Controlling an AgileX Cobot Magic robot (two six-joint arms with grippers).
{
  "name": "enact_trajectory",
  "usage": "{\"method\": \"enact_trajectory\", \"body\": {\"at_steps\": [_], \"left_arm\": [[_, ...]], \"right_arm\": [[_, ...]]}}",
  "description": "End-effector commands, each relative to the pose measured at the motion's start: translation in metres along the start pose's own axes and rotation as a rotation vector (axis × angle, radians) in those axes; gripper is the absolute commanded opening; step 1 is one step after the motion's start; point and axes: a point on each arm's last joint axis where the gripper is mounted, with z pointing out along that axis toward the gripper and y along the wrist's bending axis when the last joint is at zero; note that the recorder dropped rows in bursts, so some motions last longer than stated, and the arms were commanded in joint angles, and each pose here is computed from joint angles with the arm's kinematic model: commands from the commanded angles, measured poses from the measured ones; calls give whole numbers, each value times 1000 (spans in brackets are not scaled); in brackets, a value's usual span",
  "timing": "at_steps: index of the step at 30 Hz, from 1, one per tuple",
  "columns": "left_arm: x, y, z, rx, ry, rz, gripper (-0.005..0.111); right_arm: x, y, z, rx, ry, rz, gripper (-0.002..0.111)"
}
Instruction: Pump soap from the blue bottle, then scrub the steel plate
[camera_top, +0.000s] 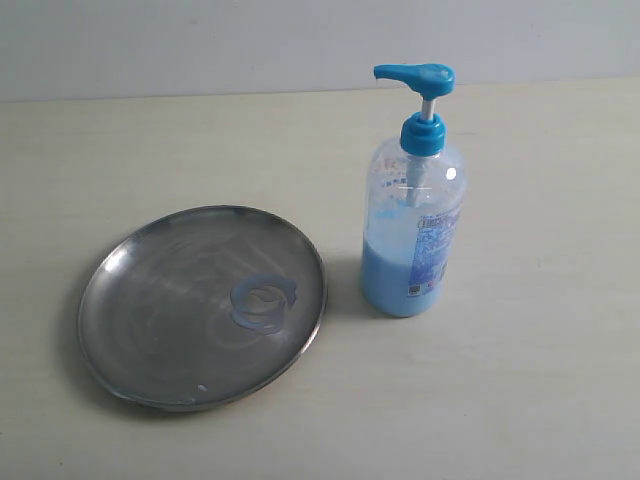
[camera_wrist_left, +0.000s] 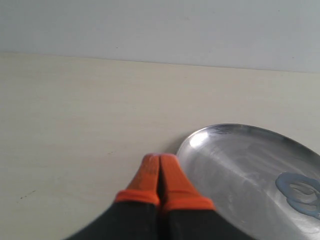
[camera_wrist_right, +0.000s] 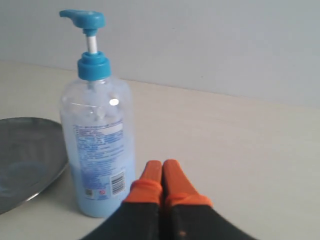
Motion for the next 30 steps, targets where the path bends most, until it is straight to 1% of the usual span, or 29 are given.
{"method": "enact_trajectory", "body": {"at_steps": [1, 10, 13, 18, 22, 30], "left_arm": [[0, 0, 0, -3, -9, 3, 0], [0, 0, 0, -3, -9, 3, 0], [0, 0, 0, -3, -9, 3, 0], [0, 0, 0, -3, -9, 3, 0], [0, 0, 0, -3, -9, 3, 0], [0, 0, 0, -3, -9, 3, 0]], "right_arm": [[5, -6, -5, 88, -10, 19, 0], [12, -12, -12, 209, 35, 50, 0], [14, -13, -13, 243, 25, 60, 0], [31, -14, -10, 260, 43, 84, 0], [30, -15, -10, 293, 33, 82, 0], [30, -15, -10, 292, 30, 85, 0]]}}
